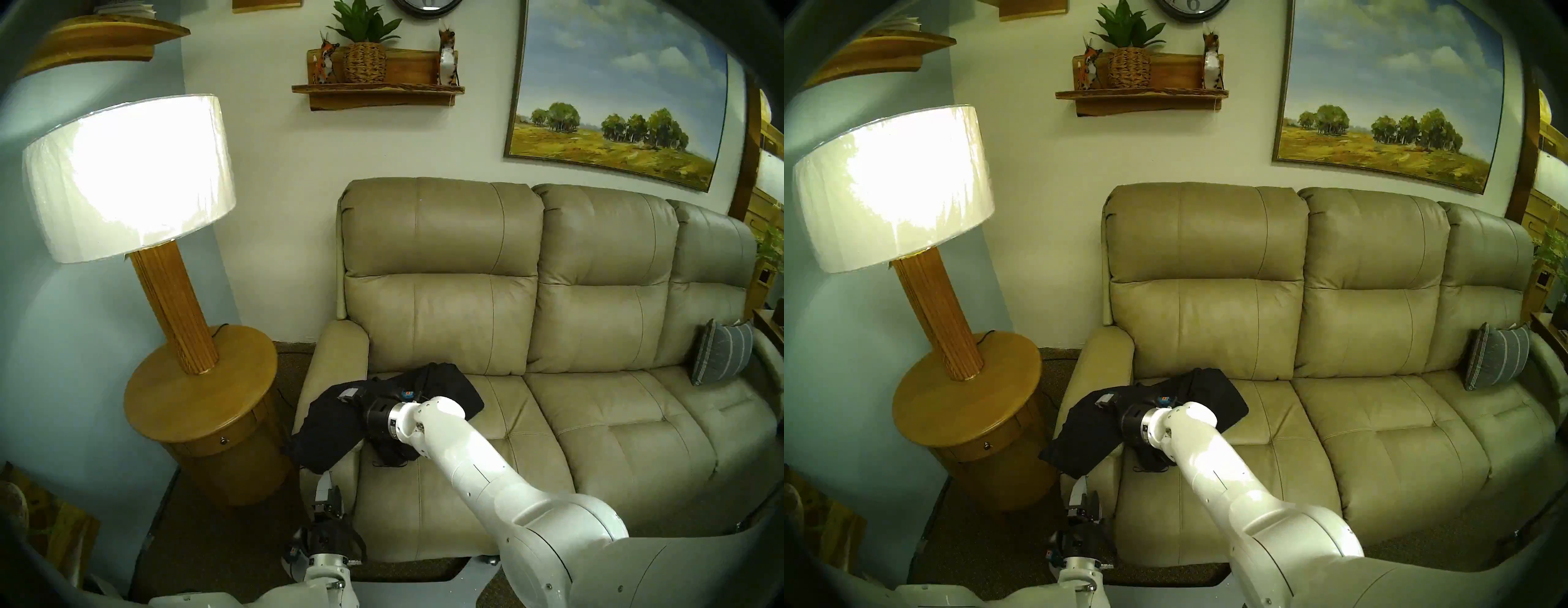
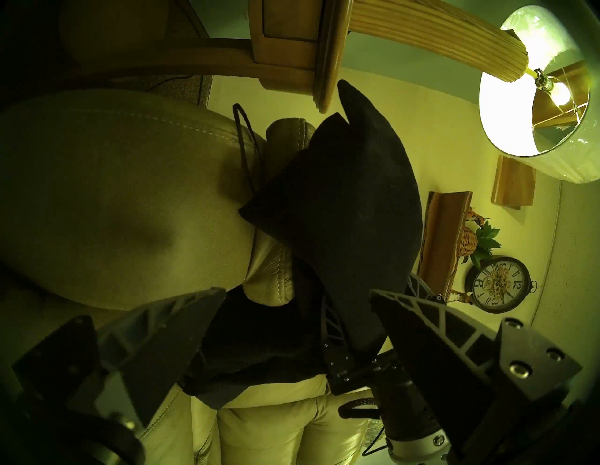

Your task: Drape jacket on sofa arm

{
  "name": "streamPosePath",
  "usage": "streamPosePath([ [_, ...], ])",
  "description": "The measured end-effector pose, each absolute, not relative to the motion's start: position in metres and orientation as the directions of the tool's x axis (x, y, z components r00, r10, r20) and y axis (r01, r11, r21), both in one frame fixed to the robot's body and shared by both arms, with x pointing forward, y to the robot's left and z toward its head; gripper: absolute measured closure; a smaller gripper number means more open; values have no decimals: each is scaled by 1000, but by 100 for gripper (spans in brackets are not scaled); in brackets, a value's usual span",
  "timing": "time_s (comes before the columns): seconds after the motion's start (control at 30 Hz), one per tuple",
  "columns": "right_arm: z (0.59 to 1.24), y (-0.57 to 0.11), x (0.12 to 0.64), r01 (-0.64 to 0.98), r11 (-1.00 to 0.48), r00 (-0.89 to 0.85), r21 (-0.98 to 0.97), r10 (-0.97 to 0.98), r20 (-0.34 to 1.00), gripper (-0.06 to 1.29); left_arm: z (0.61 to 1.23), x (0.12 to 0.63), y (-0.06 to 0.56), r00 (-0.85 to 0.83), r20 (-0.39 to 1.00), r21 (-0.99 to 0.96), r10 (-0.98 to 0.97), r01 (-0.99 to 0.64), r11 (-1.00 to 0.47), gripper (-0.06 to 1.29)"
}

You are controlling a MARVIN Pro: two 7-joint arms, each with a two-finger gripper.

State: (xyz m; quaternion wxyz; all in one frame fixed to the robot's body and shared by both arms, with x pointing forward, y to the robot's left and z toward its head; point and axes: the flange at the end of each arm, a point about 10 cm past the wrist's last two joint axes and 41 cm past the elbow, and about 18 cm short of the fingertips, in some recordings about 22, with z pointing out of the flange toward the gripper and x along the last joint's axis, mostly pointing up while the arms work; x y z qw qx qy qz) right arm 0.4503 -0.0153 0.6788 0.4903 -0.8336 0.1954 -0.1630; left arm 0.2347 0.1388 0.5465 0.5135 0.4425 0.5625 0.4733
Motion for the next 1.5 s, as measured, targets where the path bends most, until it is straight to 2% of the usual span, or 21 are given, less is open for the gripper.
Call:
streamPosePath([
  [0.4, 640, -75, 410, -237, -451, 861, -861, -508, 29, 0, 546, 235, 139, -80, -158, 987, 984, 14, 159, 1],
  [1.2, 656, -174, 370, -200, -339, 799, -919, -599, 47, -1, 547, 235, 137, -78, -153, 988, 985, 10, 154, 1],
  [1.5, 658, -219, 341, -231, -275, 756, -933, -654, 5, -1, 553, 255, 138, -96, -168, 985, 981, 11, 170, 1],
])
